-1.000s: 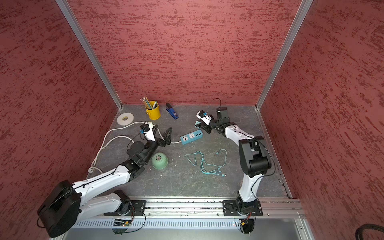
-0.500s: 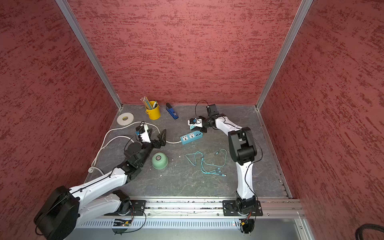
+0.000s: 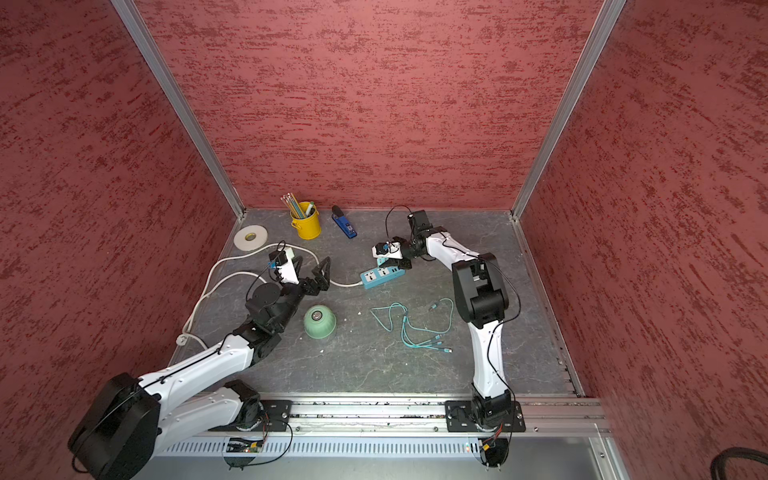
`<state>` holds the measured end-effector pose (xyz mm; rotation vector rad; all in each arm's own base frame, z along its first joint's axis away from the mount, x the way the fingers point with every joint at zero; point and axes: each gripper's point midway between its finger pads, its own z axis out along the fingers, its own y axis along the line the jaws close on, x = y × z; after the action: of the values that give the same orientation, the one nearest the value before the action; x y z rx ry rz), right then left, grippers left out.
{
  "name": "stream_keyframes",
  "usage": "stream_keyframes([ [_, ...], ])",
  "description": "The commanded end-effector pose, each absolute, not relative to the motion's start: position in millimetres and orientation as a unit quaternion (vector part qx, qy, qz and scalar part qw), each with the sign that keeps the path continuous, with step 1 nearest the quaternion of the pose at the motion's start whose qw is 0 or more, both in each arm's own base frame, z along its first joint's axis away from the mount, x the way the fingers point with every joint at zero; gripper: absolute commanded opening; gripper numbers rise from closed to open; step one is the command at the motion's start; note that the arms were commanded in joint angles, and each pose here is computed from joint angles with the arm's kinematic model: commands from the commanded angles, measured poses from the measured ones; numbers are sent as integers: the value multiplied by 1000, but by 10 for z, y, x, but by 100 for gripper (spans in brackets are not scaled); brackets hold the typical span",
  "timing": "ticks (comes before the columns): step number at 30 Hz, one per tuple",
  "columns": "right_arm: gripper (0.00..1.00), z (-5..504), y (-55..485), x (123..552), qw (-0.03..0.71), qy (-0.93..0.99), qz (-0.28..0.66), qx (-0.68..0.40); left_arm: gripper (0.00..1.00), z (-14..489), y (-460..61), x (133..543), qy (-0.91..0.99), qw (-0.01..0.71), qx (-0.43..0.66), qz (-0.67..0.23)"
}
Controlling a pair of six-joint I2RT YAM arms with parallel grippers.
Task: Charge the cordless meat grinders
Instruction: Insert the plug into the socket.
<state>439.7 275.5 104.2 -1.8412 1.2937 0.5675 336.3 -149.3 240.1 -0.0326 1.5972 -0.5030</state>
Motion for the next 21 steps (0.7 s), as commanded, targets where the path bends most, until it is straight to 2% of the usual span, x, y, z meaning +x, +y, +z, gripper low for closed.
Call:
stream_keyframes([
  [1, 0, 972, 2814, 4327, 387, 507, 248, -730, 100, 2460, -1473, 3350, 702, 674, -18, -231],
  [10, 0, 866, 2819, 4277, 366, 515, 258, -731, 100, 2466, -1456, 3346, 701, 674, -20, -233],
  [21, 0, 829, 2766, 4070, 299, 553, 304, -716, 100, 2477, -1446, 3342, 700, 674, -21, -235],
])
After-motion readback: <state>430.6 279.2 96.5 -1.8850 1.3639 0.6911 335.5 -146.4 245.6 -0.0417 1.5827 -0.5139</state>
